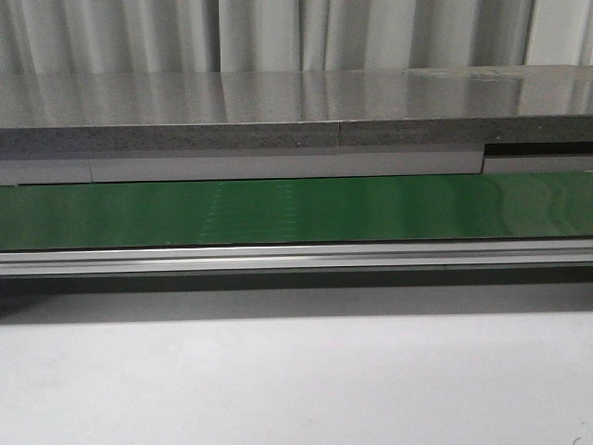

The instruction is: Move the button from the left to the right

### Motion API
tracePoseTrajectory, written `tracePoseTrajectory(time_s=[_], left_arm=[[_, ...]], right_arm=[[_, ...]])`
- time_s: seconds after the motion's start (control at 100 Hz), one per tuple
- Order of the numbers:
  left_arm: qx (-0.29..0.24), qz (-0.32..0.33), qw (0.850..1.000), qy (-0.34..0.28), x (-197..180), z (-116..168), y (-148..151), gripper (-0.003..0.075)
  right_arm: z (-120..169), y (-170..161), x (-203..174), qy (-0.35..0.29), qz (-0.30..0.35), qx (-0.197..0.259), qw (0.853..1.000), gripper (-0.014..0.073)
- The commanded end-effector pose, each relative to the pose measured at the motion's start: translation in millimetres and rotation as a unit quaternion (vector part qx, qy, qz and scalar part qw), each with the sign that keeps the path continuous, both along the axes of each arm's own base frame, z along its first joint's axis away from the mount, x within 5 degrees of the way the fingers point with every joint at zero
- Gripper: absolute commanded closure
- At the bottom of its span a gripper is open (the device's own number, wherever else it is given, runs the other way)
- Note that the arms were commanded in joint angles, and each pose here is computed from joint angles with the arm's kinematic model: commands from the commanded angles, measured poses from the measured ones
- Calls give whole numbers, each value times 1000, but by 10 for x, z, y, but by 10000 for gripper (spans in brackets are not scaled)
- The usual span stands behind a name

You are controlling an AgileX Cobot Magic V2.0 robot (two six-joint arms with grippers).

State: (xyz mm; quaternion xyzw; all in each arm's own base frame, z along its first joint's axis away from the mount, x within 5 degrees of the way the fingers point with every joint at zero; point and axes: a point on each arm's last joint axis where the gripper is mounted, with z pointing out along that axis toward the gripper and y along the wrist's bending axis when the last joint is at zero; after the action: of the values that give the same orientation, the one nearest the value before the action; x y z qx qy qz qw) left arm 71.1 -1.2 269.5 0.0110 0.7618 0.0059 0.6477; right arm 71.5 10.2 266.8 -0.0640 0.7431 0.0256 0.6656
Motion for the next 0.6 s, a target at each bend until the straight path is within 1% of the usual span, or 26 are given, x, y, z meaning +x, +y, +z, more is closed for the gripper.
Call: tracePoseTrajectory(time_s=[0.0, 0.27, 0.45, 0.59], left_arm=[[-3, 2, 999, -46, 11, 153, 4, 741], [-3, 2, 999, -46, 11, 153, 4, 741], [-3, 2, 999, -46, 11, 153, 4, 741], [-3, 2, 999, -46, 11, 153, 4, 741]], right_arm=[[58, -24, -47, -60, -9, -1, 998, 662], [-296, -37, -149, -101, -6, 39, 994, 662], [-447, -44, -193, -126, -5, 43, 991, 662], [-539, -42, -180, -115, -6, 42, 992, 662]])
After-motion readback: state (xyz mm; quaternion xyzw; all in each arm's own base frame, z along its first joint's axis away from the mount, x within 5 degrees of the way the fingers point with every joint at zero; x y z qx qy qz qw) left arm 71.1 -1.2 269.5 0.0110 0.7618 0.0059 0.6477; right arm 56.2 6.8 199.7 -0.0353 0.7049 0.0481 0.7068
